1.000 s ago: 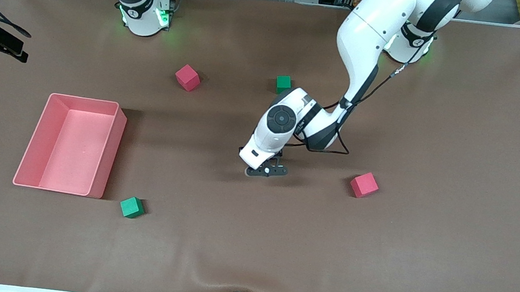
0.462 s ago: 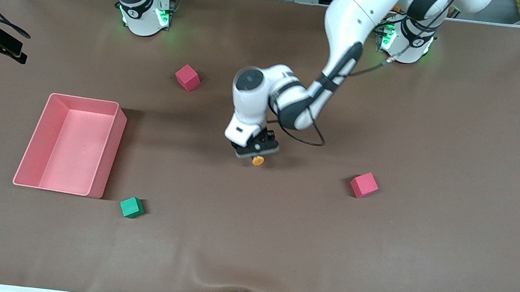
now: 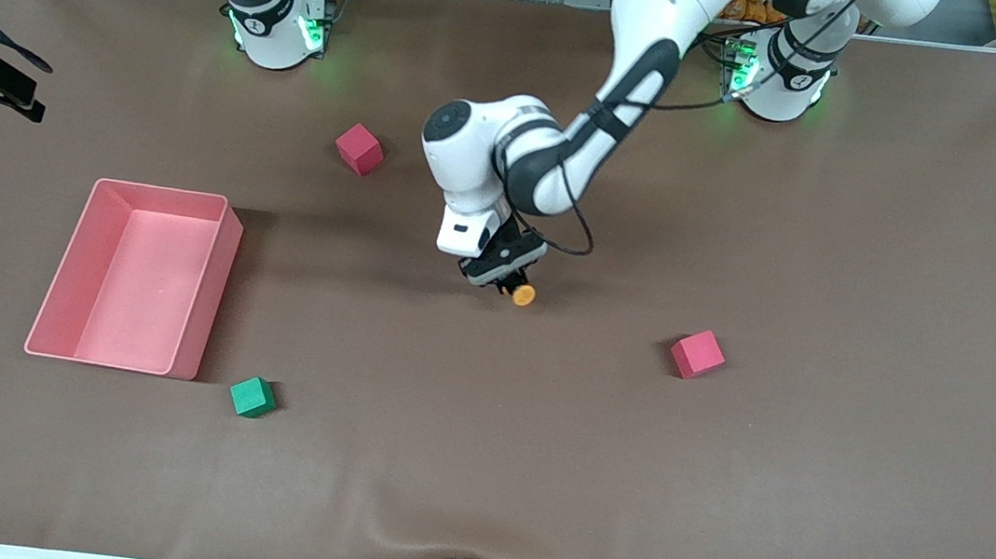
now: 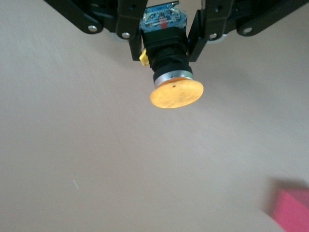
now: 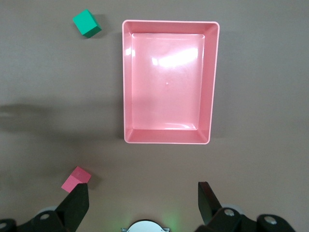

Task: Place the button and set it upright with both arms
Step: 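Lift the button with the left gripper and turn it cap up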

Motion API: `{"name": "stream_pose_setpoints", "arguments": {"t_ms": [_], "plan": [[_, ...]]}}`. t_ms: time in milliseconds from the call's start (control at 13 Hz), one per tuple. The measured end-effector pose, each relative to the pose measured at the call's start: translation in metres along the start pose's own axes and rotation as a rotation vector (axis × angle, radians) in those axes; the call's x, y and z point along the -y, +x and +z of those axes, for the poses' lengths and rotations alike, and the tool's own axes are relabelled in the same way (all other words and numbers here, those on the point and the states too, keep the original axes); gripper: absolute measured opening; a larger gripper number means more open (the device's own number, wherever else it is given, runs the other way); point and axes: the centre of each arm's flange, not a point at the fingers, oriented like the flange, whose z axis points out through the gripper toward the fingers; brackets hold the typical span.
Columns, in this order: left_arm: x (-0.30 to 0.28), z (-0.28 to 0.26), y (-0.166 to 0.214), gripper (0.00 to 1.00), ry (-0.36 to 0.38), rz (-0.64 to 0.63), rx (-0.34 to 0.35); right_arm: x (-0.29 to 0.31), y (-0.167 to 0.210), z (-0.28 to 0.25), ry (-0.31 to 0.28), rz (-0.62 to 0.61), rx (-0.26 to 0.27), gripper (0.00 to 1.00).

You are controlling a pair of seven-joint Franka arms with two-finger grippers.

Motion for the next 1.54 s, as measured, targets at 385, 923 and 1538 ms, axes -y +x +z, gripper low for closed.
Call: {"name": "stream_pose_setpoints", "arguments": {"t_ms": [385, 923, 1538], "plan": [[0.01, -0.016, -0.101, 0.43, -0.06, 0.038, -0.393, -0.005, 0.0, -0.004, 0.005, 0.084, -0.017, 1.0], [0.015, 0.041, -0.147, 0.43, -0.195, 0.02, -0.654, -0.005, 0.006, -0.008, 0.005, 0.09, -0.071, 1.0], [0.025, 0.076, -0.17, 0.43, -0.156, 0.09, -0.713, -0.004, 0.006, -0.007, 0.005, 0.088, -0.066, 1.0]]}}
